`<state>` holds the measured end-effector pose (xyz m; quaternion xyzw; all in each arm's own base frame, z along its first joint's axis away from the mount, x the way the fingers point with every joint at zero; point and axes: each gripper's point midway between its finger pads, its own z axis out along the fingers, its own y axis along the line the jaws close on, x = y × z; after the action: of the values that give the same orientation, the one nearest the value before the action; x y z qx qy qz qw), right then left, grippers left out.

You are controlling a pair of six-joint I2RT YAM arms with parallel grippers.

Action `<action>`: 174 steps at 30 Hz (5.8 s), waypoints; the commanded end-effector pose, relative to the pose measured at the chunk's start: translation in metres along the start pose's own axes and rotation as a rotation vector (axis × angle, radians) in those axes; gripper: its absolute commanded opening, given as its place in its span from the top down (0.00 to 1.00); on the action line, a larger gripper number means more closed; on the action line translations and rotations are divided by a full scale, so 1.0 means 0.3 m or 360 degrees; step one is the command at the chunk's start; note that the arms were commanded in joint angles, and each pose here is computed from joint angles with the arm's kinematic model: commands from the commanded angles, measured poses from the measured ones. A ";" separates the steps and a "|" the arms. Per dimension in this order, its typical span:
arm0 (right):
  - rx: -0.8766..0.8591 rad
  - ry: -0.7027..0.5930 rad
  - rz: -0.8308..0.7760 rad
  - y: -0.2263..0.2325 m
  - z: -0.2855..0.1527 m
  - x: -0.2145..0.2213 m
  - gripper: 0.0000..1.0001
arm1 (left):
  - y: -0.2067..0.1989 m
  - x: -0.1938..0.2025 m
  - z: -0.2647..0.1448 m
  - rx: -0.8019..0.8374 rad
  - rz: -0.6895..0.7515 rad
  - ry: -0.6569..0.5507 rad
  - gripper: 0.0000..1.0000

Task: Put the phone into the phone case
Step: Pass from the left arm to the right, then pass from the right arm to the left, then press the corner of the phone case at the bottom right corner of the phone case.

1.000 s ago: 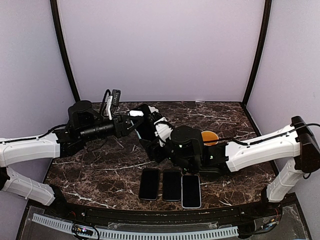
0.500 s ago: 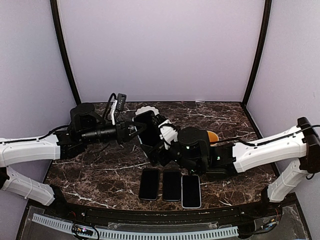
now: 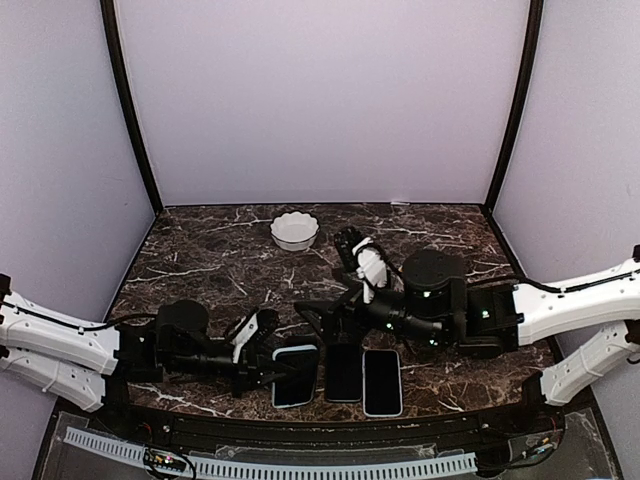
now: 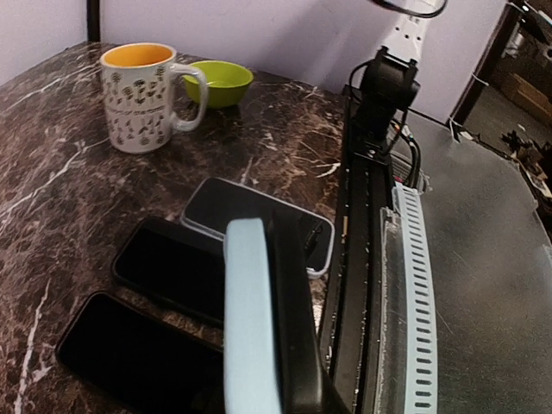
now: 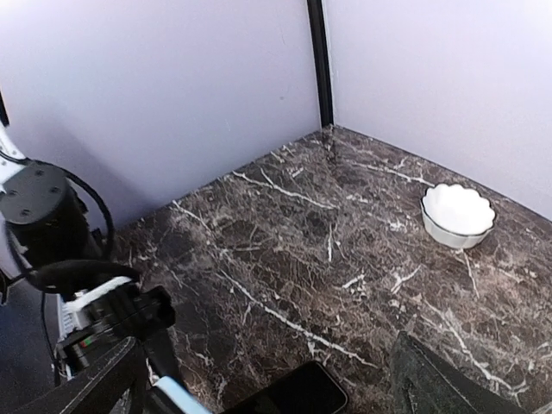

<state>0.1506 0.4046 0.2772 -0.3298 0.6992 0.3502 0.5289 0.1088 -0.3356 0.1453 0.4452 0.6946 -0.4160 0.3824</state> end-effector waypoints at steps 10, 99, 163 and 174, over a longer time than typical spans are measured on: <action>0.0241 0.0196 0.0066 0.121 0.100 0.212 0.02 | -0.089 0.018 -0.051 -0.0087 0.0292 -0.0284 1.00; -0.0958 0.0232 -0.0283 0.353 -0.082 0.097 0.50 | -0.371 -0.353 -0.247 0.0396 0.0645 -0.0462 1.00; -0.1046 0.0055 -0.0128 0.395 -0.089 -0.018 0.98 | -0.362 -0.449 -0.333 0.0349 0.0510 -0.0773 1.00; -0.0963 0.0012 -0.0126 0.348 -0.113 -0.032 0.46 | -0.359 -0.438 -0.326 0.0343 0.0515 -0.0751 1.00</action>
<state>0.0415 0.4405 0.2921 -0.5255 0.5494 0.5121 0.3997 0.0418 -0.3168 0.2962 0.4803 0.5123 -0.4946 0.5120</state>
